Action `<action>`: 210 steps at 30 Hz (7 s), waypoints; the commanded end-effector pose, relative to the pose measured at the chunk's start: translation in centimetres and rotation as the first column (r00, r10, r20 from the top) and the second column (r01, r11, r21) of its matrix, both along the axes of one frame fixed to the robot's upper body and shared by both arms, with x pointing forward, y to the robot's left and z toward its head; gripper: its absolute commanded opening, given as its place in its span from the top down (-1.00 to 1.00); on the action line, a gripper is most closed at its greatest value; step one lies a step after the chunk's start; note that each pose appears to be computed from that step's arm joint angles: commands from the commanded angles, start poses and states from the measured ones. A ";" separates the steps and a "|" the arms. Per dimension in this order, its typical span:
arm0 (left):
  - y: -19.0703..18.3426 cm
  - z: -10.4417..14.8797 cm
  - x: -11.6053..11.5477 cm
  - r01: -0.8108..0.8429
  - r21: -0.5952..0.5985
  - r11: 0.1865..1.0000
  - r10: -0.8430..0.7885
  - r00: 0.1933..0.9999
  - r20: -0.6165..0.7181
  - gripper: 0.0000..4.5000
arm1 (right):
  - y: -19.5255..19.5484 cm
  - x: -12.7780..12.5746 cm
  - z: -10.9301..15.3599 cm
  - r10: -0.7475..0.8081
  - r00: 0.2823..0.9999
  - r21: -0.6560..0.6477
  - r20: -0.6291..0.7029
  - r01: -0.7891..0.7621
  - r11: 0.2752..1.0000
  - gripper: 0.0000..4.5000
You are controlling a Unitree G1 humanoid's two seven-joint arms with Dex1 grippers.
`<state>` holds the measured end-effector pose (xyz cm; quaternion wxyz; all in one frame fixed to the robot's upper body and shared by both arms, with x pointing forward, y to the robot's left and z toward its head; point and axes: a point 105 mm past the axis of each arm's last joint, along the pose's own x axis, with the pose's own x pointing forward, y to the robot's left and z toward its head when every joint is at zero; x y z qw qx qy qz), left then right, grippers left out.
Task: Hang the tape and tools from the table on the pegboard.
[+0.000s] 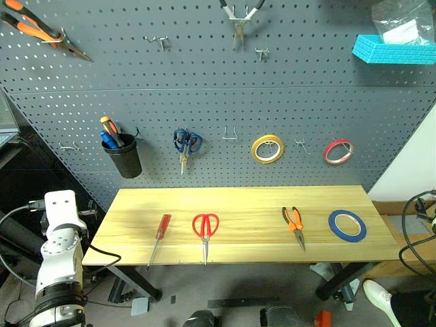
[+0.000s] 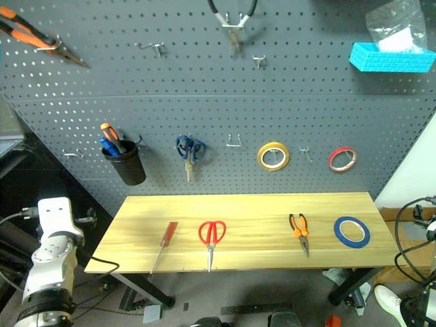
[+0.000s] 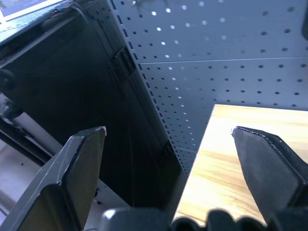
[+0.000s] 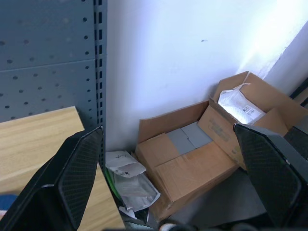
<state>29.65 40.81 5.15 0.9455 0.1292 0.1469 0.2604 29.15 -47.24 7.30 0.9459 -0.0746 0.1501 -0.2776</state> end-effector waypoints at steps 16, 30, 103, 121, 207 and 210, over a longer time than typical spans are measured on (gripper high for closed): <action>-2.6 1.2 0.1 0.068 0.010 0.998 -0.068 0.997 0.046 -0.99 | 7.8 4.7 -1.6 0.353 0.933 0.011 -0.077 -0.353 0.936 -1.00; -21.8 1.9 3.2 0.813 -0.031 0.582 -0.813 0.581 -0.031 -0.99 | 15.2 4.9 -4.9 0.592 0.761 0.228 -0.267 -0.547 0.806 -1.00; -38.8 12.2 3.9 0.974 -0.041 -0.221 -0.956 -0.208 0.208 -1.00 | 28.8 8.4 12.7 0.709 0.704 -0.517 -0.041 -0.622 0.588 0.83; -36.2 10.6 4.9 0.991 0.005 -0.136 -0.986 -0.136 0.098 -1.00 | 33.4 3.7 5.2 0.803 0.593 -0.220 -0.056 -0.792 0.569 -0.81; -25.3 14.6 3.6 0.981 0.036 0.193 -0.943 0.175 0.284 -1.00 | 50.7 12.9 29.4 0.762 0.228 -0.336 0.606 -0.795 0.505 -0.09; -25.7 14.9 4.0 0.980 0.050 0.191 -0.941 0.168 0.294 -1.00 | 50.4 13.7 28.3 0.772 0.247 -0.355 0.585 -0.778 0.518 -0.09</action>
